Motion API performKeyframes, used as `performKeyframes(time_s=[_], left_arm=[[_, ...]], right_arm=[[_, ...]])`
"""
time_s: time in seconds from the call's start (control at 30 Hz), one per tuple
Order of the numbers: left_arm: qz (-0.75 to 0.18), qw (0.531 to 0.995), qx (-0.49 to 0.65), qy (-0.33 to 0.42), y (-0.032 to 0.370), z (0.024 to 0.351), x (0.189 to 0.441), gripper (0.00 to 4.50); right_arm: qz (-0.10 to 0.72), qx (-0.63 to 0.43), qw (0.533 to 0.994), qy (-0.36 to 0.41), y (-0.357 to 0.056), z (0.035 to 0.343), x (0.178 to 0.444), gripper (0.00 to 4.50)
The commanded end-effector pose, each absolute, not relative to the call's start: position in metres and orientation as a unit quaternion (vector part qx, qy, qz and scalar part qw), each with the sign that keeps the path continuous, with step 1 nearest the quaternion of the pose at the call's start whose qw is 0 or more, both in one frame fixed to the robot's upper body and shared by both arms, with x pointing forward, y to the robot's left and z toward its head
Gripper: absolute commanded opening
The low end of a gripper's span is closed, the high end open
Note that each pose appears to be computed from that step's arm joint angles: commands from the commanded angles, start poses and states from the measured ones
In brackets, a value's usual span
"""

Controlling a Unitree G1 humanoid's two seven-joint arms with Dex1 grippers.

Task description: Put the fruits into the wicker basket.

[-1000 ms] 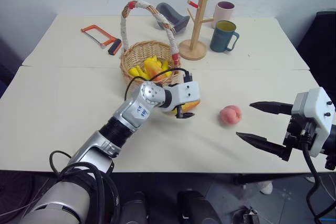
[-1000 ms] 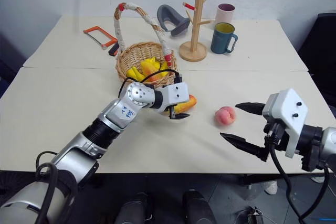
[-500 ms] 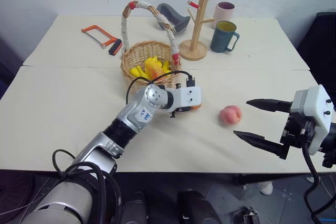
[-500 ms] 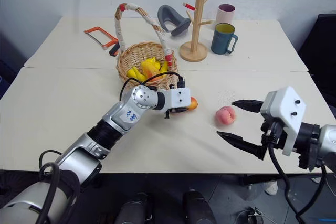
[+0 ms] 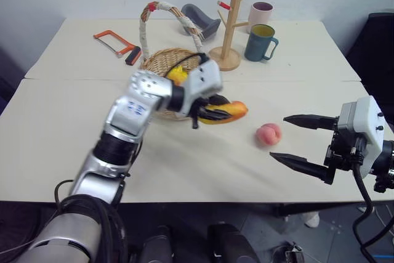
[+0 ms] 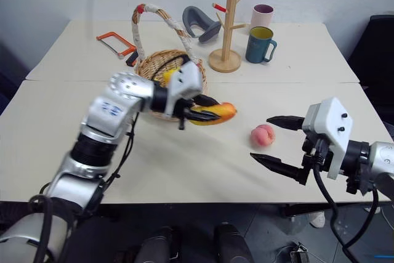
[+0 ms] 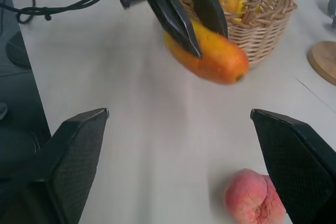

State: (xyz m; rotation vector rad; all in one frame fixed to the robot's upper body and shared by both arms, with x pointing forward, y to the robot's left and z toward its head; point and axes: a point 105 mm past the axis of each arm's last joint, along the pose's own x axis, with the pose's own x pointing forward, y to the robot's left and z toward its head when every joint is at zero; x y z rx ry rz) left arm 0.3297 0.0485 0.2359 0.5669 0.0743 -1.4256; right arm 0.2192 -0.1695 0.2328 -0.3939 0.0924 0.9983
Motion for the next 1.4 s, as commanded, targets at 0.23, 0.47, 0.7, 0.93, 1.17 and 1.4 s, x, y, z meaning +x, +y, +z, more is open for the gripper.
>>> performKeyframes(time_s=[0.23, 0.47, 0.7, 0.93, 1.17, 1.4], left_arm=[[-0.608, 0.775, 0.168, 0.046, 0.141, 0.277, 0.331, 1.32], [-0.398, 0.912, 0.093, 0.047, 0.175, 0.306, 0.396, 1.32], [-0.353, 0.930, 0.092, 0.036, 0.146, 0.294, 0.424, 2.50], [-0.415, 0.905, 0.091, -0.001, 0.157, 0.309, 0.398, 3.97], [-0.563, 0.820, 0.101, -0.017, 0.175, 0.322, 0.324, 3.97], [-0.652, 0.740, 0.160, 0.036, 0.174, 0.297, 0.273, 3.97]], right_arm=[[0.497, -0.194, 0.845, 0.030, -0.162, 0.239, 0.225, 4.50], [0.504, -0.194, 0.842, 0.015, -0.157, 0.239, 0.234, 4.50], [0.504, -0.197, 0.841, 0.004, -0.152, 0.239, 0.239, 4.50], [0.459, -0.185, 0.869, 0.017, -0.166, 0.231, 0.241, 4.50], [0.360, -0.141, 0.921, 0.041, -0.191, 0.207, 0.246, 4.50], [0.308, -0.078, 0.947, 0.051, -0.193, 0.188, 0.263, 4.50]])
